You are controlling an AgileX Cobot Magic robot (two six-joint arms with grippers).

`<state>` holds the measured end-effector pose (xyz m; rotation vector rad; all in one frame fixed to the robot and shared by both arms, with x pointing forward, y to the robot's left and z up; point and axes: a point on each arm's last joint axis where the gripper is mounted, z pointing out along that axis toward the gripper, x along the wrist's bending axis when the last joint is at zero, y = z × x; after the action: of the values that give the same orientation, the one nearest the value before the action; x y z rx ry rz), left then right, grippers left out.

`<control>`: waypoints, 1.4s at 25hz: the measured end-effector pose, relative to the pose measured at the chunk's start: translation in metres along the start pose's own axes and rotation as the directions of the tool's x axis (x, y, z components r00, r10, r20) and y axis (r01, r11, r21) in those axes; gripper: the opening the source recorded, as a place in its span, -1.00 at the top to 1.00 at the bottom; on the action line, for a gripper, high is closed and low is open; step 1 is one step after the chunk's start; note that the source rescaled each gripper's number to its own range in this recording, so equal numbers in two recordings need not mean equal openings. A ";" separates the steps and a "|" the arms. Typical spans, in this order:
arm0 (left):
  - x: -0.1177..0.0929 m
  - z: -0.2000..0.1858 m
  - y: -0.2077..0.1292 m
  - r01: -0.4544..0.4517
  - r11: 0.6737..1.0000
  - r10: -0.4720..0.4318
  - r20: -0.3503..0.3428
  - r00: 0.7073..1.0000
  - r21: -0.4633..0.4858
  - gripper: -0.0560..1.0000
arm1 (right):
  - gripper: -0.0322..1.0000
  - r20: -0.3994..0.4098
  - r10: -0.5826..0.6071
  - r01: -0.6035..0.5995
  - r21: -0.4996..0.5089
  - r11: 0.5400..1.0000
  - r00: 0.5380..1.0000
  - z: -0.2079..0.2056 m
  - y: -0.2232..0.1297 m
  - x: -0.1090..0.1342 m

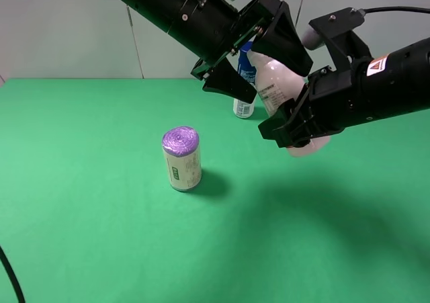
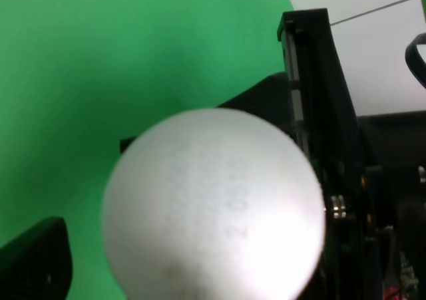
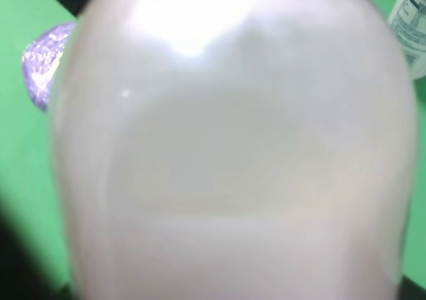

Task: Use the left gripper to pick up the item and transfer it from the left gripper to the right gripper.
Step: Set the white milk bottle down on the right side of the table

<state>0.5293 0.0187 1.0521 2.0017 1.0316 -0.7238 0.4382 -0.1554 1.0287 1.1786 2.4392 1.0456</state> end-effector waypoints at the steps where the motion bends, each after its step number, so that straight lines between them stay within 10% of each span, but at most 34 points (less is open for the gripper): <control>1: 0.000 0.000 0.000 0.000 1.000 0.000 0.001 1.000 0.002 -0.90 | 0.79 0.000 0.000 0.000 0.000 1.000 1.000 0.000 0.000 0.000; 18: -0.008 -0.007 -0.006 -0.062 0.996 0.062 0.005 0.998 0.059 -0.92 | 0.79 -0.001 0.000 0.000 0.002 1.000 1.000 0.000 0.000 0.000; 35: -0.064 -0.082 -0.029 -0.189 0.982 0.190 -0.236 0.953 0.025 -0.92 | 0.79 -0.002 0.000 0.000 0.005 1.000 1.000 0.000 0.000 0.000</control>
<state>0.4828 0.0702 1.1347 2.1915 0.9541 -0.3893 0.4378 -0.1554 1.0284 1.1796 2.4453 1.0419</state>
